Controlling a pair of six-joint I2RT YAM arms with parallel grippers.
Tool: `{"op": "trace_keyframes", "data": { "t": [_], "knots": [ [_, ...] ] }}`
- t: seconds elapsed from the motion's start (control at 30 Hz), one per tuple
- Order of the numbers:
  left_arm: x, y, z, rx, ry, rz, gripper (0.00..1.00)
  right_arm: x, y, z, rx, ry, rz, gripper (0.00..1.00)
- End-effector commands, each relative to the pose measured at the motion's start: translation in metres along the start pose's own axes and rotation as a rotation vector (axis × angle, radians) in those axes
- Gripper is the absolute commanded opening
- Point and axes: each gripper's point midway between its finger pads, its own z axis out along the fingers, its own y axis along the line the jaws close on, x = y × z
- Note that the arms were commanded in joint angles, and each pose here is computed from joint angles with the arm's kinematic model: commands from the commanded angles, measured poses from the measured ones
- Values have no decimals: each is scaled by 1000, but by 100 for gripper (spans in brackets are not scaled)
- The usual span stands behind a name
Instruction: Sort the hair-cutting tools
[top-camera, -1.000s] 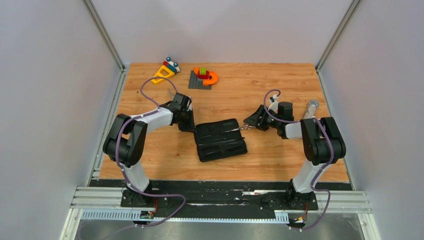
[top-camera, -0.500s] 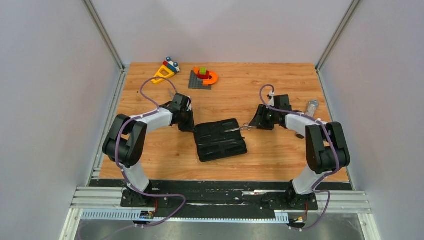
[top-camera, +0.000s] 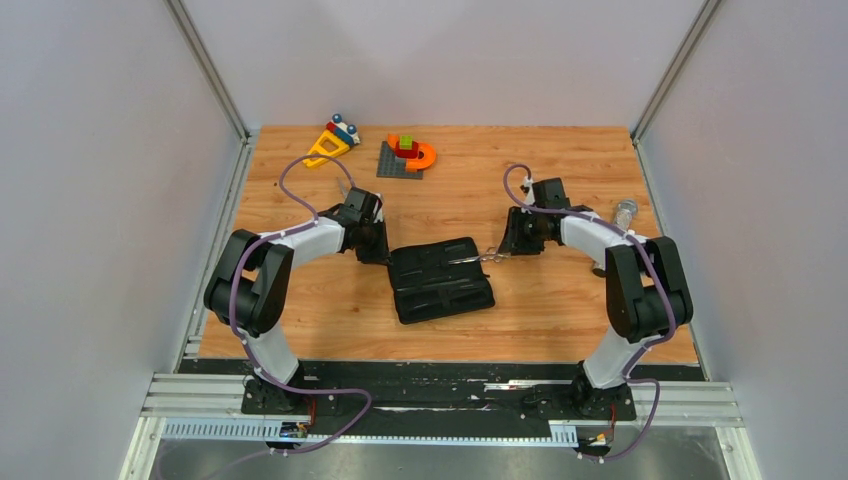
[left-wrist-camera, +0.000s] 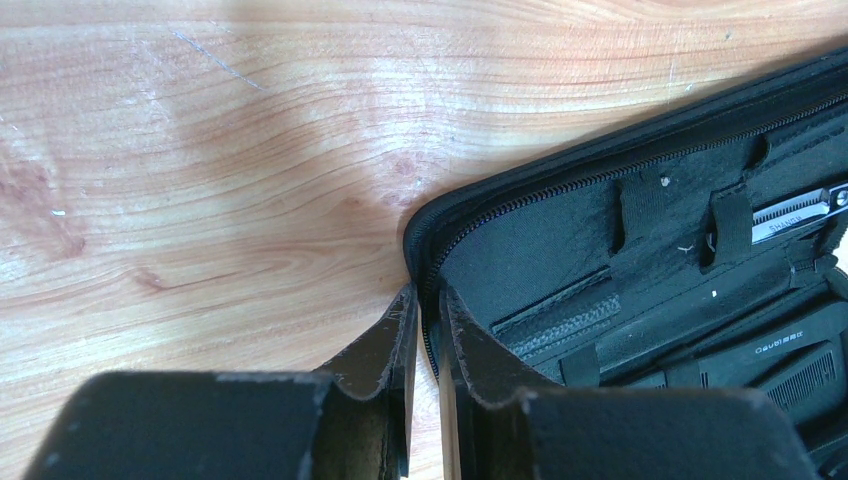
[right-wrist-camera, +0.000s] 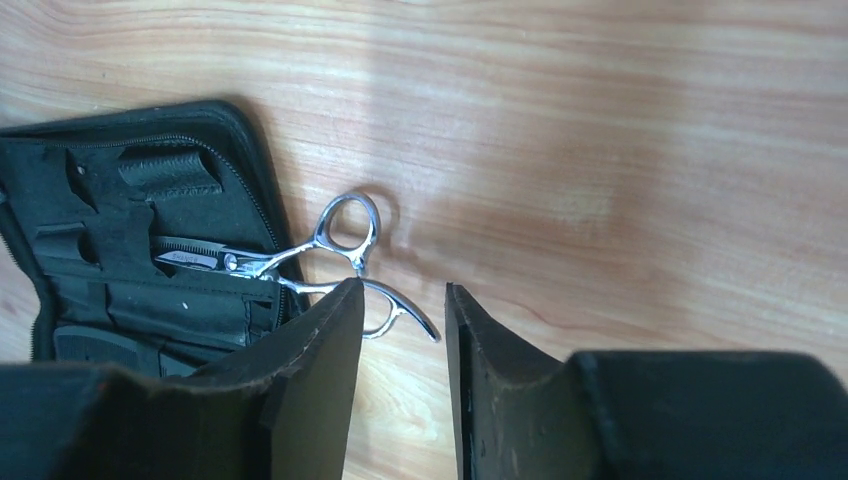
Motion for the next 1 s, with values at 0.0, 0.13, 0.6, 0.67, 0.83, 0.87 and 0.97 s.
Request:
{"op": "trace_keyframes", "data": {
  "t": [0.0,0.13,0.6,0.67,0.83,0.87,0.97],
  "knots": [
    [15,8,-6,-26,37,-4,18,-7,7,7,28,4,-101,36],
    [14,7,-6,-24,35,-4,18,1,13,18,32,31,-182,31],
    [13,5,-7,-17,33,-3,18,7,42,29,-55,27,-416,13],
    [13,5,-7,-17,33,-3,18,7,44,28,-61,15,-461,12],
    [13,5,-7,-18,32,-3,18,-1,47,22,-40,-43,-536,10],
    [13,5,-7,-19,31,-3,18,-3,47,21,-35,-56,-558,10],
    [13,6,-7,-20,32,-2,18,-10,51,17,-13,-89,-629,10]
  ]
}}
